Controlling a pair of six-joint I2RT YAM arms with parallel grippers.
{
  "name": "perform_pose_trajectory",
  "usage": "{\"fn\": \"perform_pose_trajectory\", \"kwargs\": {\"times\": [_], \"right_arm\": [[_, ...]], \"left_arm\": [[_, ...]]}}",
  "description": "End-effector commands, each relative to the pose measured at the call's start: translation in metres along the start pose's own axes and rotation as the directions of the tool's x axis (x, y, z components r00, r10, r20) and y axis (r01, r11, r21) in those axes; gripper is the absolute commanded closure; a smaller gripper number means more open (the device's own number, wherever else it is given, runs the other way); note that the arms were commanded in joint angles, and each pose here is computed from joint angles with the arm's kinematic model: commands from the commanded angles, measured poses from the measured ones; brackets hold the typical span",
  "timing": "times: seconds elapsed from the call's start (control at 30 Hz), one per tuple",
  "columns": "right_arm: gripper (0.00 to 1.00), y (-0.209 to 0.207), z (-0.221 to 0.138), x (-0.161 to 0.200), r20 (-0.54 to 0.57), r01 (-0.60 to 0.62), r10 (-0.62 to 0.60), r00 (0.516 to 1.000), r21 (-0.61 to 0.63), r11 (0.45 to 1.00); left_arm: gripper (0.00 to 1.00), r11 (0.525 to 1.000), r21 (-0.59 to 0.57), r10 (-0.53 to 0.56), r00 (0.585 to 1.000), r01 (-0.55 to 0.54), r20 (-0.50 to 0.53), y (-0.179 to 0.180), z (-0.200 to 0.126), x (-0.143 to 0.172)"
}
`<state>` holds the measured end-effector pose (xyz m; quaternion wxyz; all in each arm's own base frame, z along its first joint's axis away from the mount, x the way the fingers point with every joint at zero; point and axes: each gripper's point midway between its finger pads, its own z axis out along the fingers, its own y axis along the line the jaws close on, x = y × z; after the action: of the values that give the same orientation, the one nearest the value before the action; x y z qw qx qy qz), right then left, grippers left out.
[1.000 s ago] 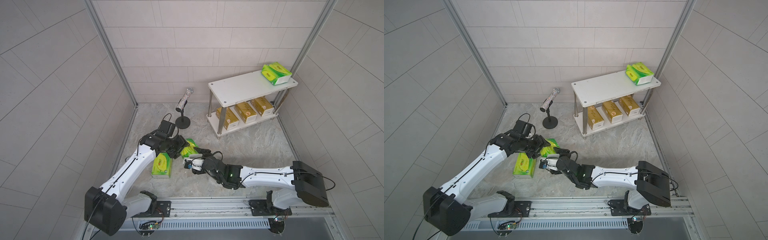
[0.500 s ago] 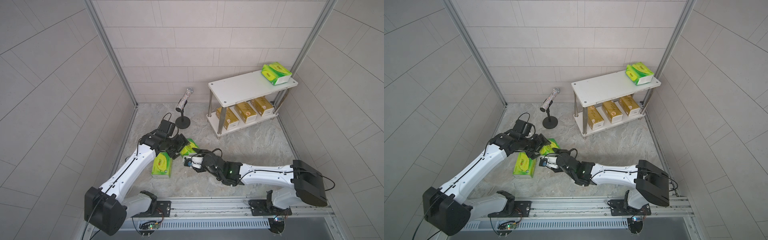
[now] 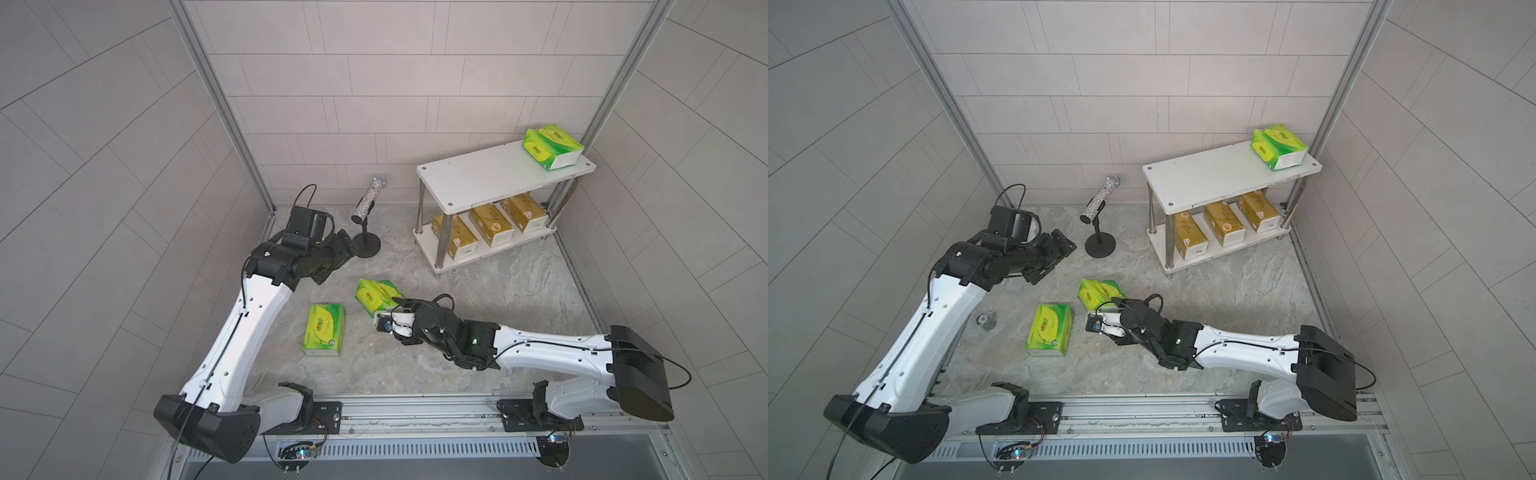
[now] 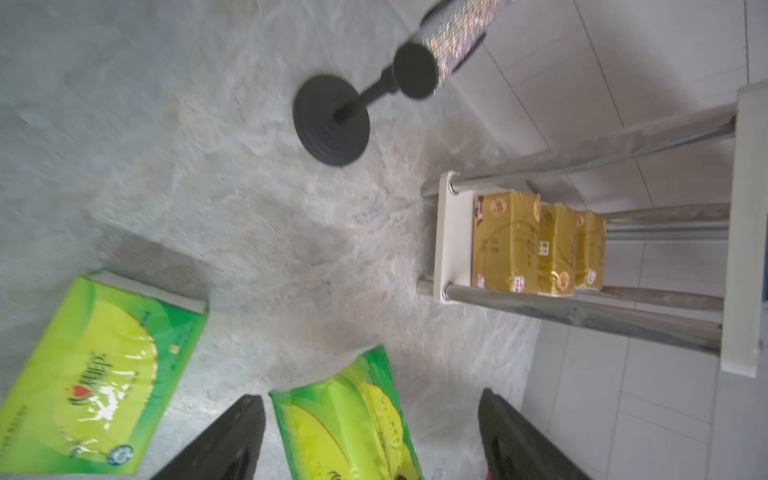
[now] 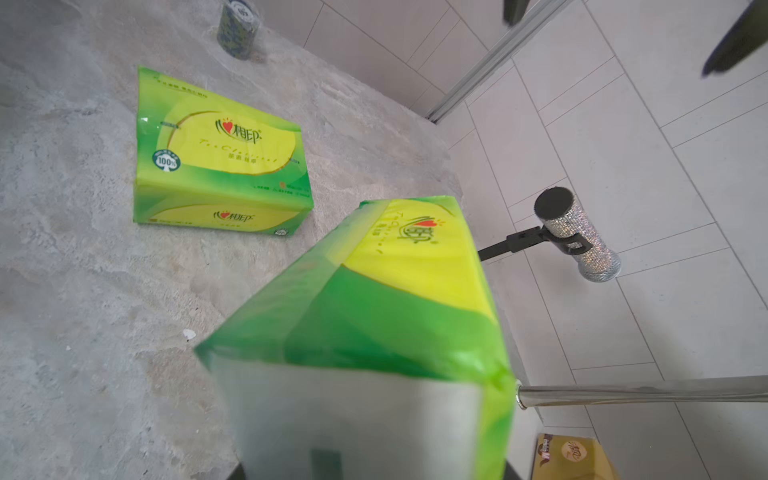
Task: Place the tissue boxes on the shelf by color
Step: Pick up the box of tissues from the center of the board.
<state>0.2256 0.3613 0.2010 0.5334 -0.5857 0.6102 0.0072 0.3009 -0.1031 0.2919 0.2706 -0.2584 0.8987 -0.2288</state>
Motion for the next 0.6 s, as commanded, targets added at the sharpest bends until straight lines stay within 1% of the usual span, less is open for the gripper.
{"fn": "perform_pose_trajectory", "kwargs": {"times": [0.0,0.13,0.23,0.3,0.37,0.43,0.57], "right_arm": [[0.47,-0.043,-0.024,-0.043,0.107,-0.082,0.076,0.991,0.054,0.995],[0.48,-0.075,-0.035,-0.06,0.122,-0.081,0.07,0.99,0.089,0.993],[0.48,-0.107,-0.045,-0.064,0.147,-0.097,0.077,0.986,0.135,0.986],[0.48,-0.132,-0.054,-0.067,0.169,-0.129,0.101,0.98,0.165,0.978],[0.48,-0.156,-0.064,-0.074,0.201,-0.153,0.112,0.973,0.199,0.968],[0.48,-0.181,-0.075,-0.085,0.239,-0.168,0.111,0.965,0.233,0.958],[0.48,-0.227,-0.091,-0.101,0.29,-0.189,0.1,0.952,0.296,0.936]], "left_arm": [[0.11,0.979,-0.179,0.11,0.993,-0.1,0.046,0.04,-0.012,-0.004],[0.11,0.951,-0.28,0.16,0.985,-0.135,0.069,0.067,-0.013,-0.004],[0.11,0.905,-0.379,0.245,0.965,-0.192,0.095,0.085,-0.023,-0.014],[0.11,0.883,-0.423,0.266,0.96,-0.204,0.092,0.095,-0.029,-0.018],[0.11,0.884,-0.424,0.261,0.96,-0.198,0.098,0.098,-0.031,-0.018],[0.11,0.898,-0.398,0.241,0.967,-0.188,0.088,0.099,-0.025,-0.011],[0.11,0.911,-0.369,0.212,0.976,-0.183,0.04,0.104,-0.01,0.005]]}}
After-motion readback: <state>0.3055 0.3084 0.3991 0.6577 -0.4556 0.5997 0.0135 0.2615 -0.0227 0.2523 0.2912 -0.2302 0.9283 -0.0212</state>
